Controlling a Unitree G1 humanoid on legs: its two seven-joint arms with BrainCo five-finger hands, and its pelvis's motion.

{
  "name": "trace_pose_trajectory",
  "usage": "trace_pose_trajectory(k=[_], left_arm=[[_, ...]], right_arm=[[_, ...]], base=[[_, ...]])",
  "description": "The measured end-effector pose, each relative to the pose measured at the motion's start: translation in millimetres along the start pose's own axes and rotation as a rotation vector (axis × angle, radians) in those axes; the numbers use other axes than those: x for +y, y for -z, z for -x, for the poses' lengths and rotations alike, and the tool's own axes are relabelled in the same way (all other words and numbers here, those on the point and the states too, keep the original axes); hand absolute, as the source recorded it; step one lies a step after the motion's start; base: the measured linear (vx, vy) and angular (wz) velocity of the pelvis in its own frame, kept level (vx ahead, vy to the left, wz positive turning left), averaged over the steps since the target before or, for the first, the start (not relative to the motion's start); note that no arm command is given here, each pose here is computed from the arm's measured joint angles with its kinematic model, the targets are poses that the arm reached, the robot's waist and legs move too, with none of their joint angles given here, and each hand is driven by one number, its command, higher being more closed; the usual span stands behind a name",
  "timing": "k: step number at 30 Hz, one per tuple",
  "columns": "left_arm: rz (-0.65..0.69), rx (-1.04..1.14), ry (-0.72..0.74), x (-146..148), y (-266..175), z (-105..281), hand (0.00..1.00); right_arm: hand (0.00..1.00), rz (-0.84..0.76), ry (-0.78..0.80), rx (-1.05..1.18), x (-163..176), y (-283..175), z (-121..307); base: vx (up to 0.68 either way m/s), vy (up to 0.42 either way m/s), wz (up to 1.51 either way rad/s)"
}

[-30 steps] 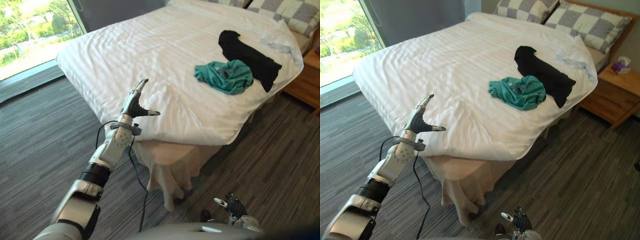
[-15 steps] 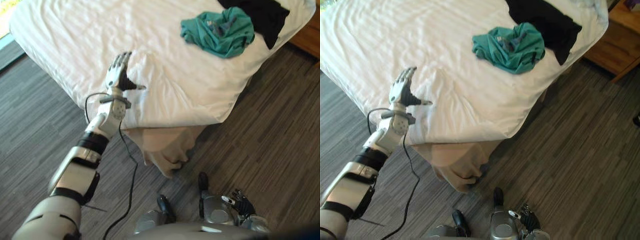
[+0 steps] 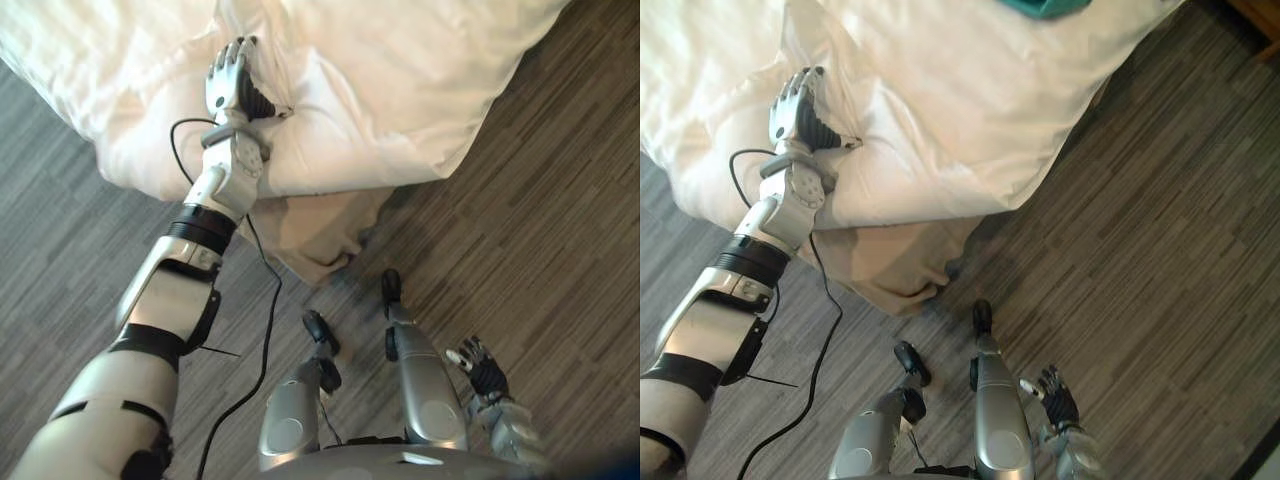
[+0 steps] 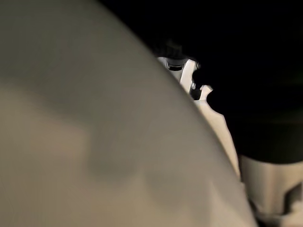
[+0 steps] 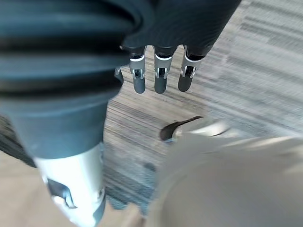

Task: Tidy the bed and pick cloth on bed and put in laundry

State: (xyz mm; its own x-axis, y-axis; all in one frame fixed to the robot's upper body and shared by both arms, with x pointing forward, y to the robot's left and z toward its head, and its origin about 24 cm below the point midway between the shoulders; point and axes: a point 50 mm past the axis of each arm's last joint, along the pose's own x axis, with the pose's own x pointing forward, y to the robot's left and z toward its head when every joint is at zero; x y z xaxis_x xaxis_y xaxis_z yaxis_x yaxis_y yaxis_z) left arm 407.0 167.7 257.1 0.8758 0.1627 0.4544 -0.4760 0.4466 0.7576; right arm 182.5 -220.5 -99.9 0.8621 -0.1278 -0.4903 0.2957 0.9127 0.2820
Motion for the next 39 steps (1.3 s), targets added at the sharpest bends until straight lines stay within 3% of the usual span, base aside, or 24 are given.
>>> trace_pose_trajectory(k=[6,12,17,21,22,33,39], left_arm=[[0.049,-0.044,-0.026,10.4,-25.0,-11.0,1.0],[0.154,-0.161,0.038,-1.7,-39.9,-5.9,1.0],[0.236,-0.309,0.265,-53.2,-33.4,47.1,1.0],[0.342,-0.339,0.448,-73.7,-12.1,89.7,1.0],[0.376,-0.332,0.509,-79.1,-2.3,104.8,0.0],[0.562,-0.034,0.913,-101.7,90.9,239.5,0.0],[0.828,0.342,1.08,-131.3,109.4,335.3,0.0]], right_arm=[[0.0,-0.062,-0.073,-0.096,38.4,-50.7,-34.1],[0.0,-0.101,-0.001,-0.07,38.7,-43.3,-34.0],[0.0,-0.087,0.068,0.008,29.6,-19.1,-24.8],[0.0,-0.064,0.138,0.088,17.7,-3.4,-20.8],[0.0,-0.048,0.164,0.115,9.5,-1.5,-19.9],[0.0,-0.01,0.231,0.353,-14.0,31.4,-4.5],[0.0,-0.051,0.231,0.453,-18.2,65.4,21.1]], base=[[-0.02,0.011,0.05],[0.05,0.039,0.06],[0.08,0.054,0.26],[0.05,0.005,0.33],[0.03,-0.028,0.42],[-0.03,-0.013,0.3],[-0.02,-0.01,0.23]])
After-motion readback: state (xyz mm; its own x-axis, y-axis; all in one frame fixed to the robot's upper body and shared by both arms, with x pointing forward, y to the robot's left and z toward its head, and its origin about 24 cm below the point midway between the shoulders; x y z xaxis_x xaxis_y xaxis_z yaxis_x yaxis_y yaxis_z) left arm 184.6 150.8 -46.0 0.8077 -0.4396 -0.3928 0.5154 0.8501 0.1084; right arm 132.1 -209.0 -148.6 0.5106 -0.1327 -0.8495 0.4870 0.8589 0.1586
